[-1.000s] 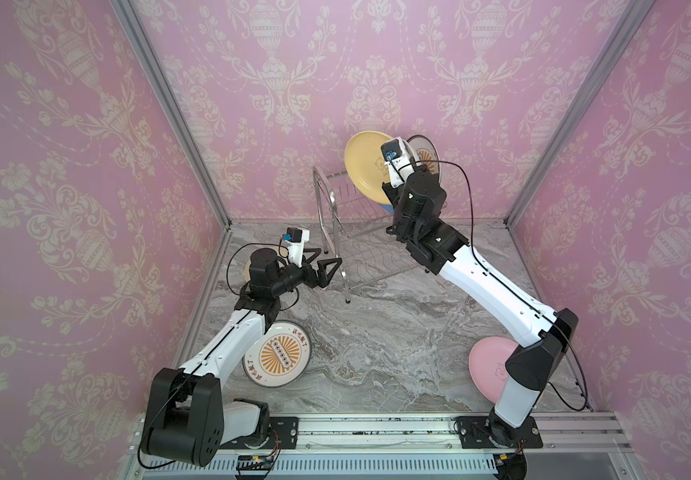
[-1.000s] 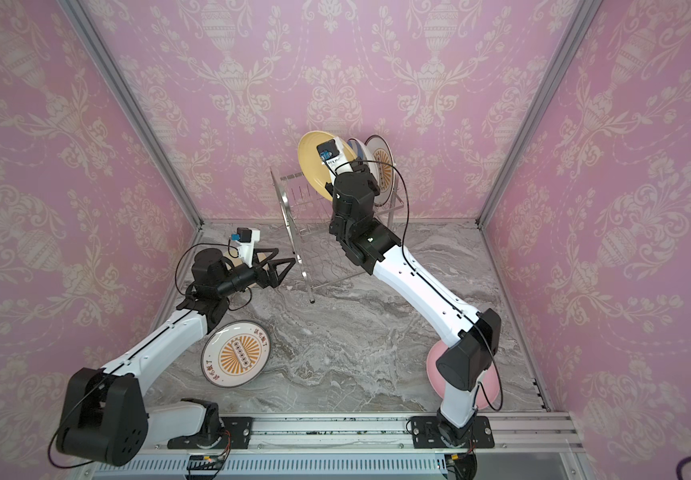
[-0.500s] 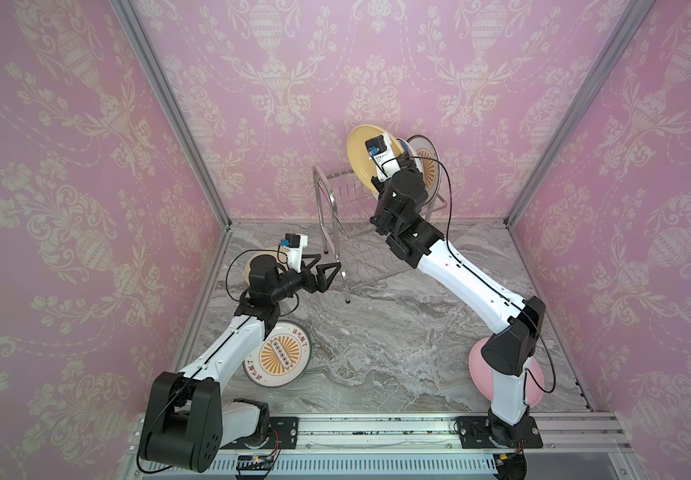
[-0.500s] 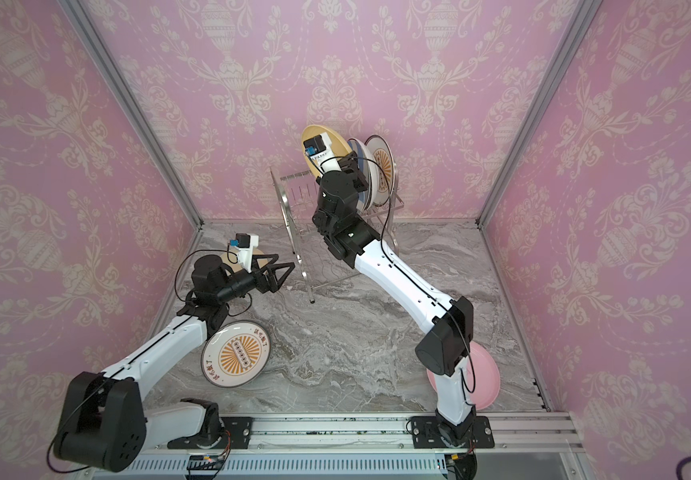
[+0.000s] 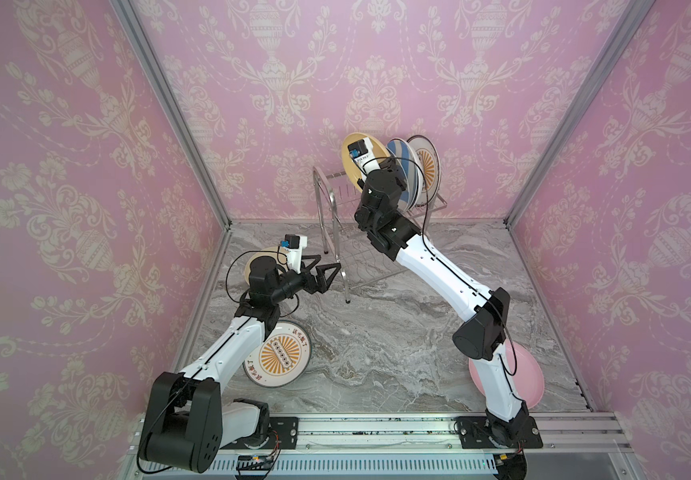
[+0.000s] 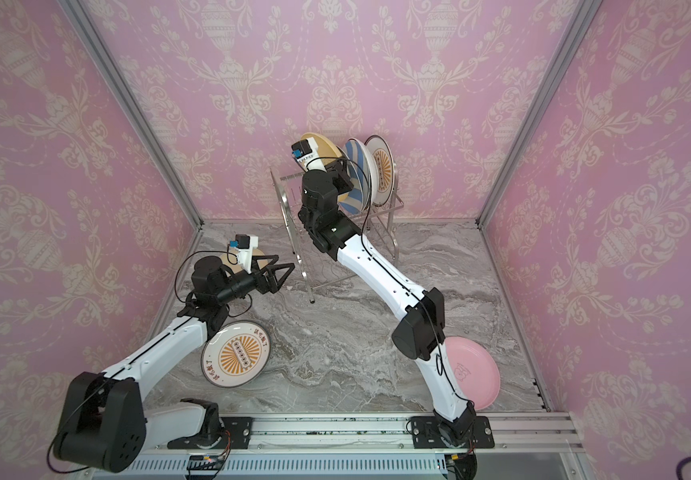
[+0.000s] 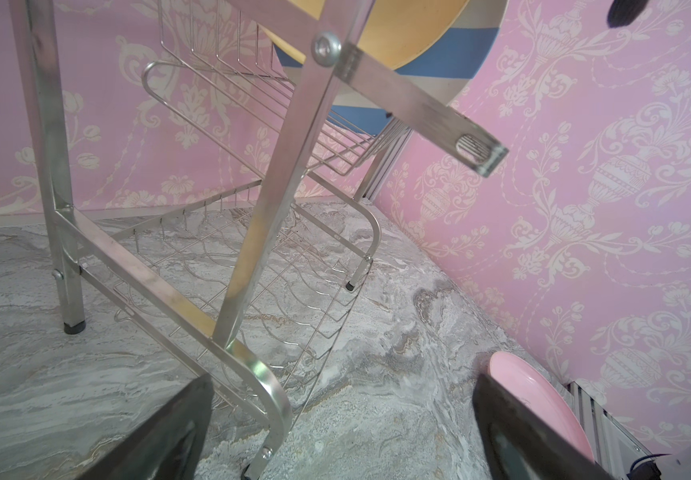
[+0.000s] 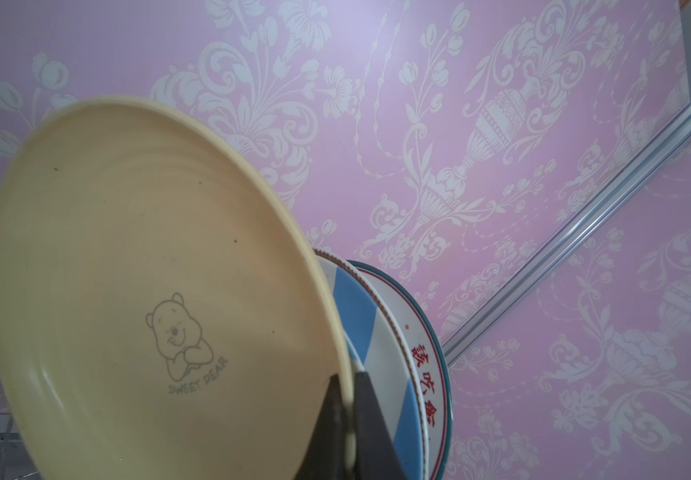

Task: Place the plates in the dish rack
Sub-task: 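Lower the yellow bear plate into the rack slot beside the striped plates, then open the right gripper and withdraw it from the rack, then move the right gripper down toward the pink bear plate on the table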

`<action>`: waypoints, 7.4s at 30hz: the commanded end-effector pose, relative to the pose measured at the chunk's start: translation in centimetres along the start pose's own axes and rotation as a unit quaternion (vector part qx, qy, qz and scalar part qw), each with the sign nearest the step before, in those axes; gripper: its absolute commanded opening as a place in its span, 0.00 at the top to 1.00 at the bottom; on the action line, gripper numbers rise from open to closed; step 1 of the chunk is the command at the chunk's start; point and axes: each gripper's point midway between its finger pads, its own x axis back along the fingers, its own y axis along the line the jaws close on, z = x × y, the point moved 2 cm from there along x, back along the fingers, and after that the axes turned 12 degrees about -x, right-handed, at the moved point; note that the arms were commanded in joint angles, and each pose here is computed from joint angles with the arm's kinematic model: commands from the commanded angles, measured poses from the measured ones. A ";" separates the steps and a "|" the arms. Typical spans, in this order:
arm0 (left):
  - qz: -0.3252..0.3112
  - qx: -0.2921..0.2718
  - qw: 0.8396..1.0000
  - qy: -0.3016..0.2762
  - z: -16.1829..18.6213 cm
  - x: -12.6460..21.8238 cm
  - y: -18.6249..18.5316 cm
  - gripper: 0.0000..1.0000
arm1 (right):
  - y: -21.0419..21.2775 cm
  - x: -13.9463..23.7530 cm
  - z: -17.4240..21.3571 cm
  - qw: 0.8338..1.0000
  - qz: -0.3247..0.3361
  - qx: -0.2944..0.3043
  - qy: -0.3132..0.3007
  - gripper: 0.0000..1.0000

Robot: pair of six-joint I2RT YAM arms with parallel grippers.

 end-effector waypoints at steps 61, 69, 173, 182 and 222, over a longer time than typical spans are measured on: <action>0.022 -0.014 0.999 -0.020 -0.9 1.0 -1.3 0.01 | 0.3 0.4 2.3 0.994 0.010 0.077 0.075 0.81; 0.021 -0.014 0.999 -0.022 -1.0 1.0 -1.4 0.01 | -1.2 0.7 0.5 0.996 0.007 0.063 0.059 0.73; -0.030 0.037 0.981 0.188 12.7 0.7 -7.1 0.01 | -14.8 26.3 46.3 0.650 -0.070 -0.368 0.661 0.16; -0.037 0.028 0.981 0.188 12.5 1.1 -7.0 0.01 | -13.9 25.8 46.7 0.654 -0.073 -0.354 0.664 0.16; -0.060 0.010 0.978 0.198 12.4 1.6 -6.0 0.01 | 0.6 18.1 33.0 0.706 -0.308 -0.271 0.578 0.15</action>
